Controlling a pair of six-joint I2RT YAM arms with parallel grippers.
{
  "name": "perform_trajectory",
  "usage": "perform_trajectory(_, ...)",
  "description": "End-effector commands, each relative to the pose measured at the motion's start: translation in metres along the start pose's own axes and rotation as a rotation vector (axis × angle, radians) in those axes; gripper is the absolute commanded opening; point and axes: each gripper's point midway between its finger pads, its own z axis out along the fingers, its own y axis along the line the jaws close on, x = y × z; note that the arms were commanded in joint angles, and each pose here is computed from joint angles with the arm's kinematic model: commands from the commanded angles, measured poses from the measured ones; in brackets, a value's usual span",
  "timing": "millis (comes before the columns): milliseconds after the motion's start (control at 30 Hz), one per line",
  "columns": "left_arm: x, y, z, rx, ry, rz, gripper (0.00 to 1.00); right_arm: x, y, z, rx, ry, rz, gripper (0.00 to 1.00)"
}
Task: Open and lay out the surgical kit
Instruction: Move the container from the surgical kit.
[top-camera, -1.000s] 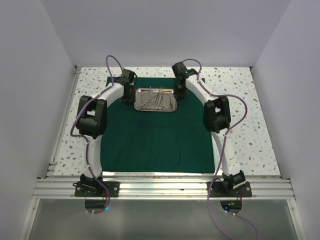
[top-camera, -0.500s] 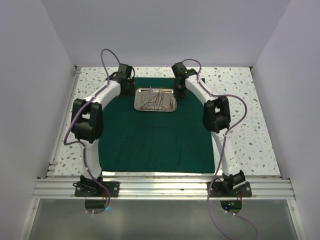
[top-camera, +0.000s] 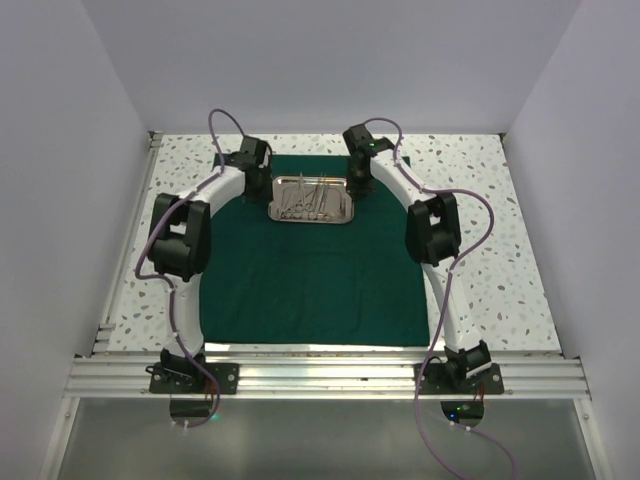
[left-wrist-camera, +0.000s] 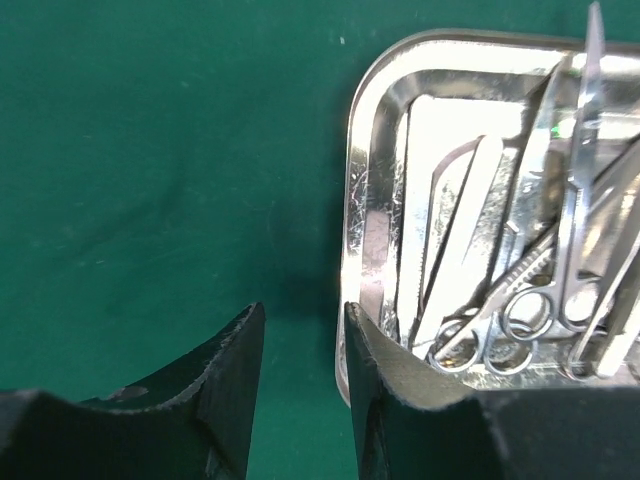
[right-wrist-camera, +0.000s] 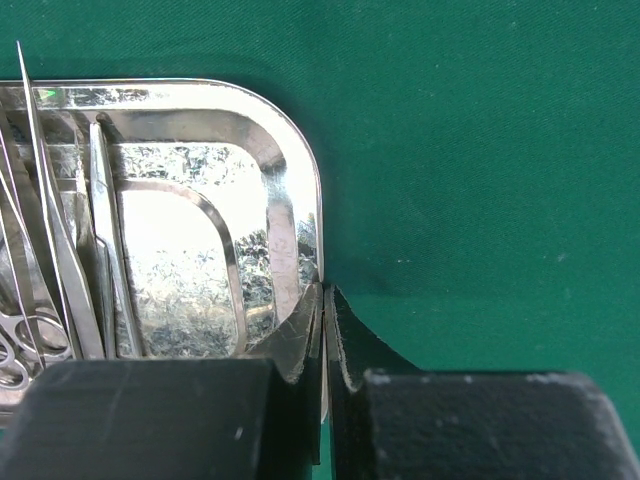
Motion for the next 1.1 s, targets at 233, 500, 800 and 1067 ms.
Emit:
perform_trajectory(233, 0.006, -0.006, 0.016, 0.05, 0.013, -0.02, 0.32, 0.029, -0.025, 0.021, 0.088, 0.091, -0.041, 0.0)
perform_trajectory(500, 0.022, -0.007, 0.006, 0.068, 0.026, -0.012, 0.0, 0.043, -0.029, 0.017, 0.086, 0.114, -0.041, 0.0)
perform_trajectory(800, 0.041, -0.013, -0.024, 0.086, 0.016, 0.011, 0.0, 0.067, -0.036, -0.017, 0.081, 0.145, -0.048, 0.0)
perform_trajectory(1067, 0.077, -0.001, -0.06, 0.087, 0.034, 0.002, 0.0, 0.094, -0.036, -0.056, 0.063, 0.157, -0.046, 0.0)
